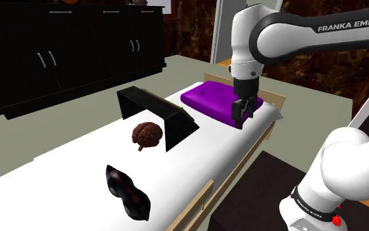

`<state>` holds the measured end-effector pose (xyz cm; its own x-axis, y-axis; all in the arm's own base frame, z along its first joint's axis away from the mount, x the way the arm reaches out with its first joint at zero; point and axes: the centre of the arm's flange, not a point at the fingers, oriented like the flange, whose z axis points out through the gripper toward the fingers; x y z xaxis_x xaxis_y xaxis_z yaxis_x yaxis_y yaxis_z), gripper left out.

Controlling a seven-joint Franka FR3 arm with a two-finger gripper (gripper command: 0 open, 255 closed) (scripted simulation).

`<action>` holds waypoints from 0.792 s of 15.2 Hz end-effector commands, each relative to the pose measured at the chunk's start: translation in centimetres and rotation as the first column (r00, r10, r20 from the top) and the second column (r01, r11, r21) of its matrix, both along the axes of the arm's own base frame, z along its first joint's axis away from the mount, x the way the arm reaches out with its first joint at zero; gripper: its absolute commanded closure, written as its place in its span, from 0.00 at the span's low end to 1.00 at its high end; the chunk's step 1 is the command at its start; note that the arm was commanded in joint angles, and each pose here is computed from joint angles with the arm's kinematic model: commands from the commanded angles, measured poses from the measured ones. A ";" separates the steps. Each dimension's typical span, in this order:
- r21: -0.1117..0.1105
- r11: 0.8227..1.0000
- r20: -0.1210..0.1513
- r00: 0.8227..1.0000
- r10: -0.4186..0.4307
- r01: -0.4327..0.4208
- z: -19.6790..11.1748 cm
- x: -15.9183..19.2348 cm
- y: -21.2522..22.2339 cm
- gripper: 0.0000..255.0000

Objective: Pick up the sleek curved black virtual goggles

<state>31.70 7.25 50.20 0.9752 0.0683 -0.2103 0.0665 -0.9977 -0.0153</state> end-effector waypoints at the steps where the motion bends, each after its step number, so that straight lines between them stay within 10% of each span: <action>1: 0.000 1.000 0.007 1.000 -0.002 0.002 -0.8 0.9 2.2 0.00; 12: -0.003 1.000 0.041 0.999 -0.010 0.010 -6.2 6.1 14.4 0.00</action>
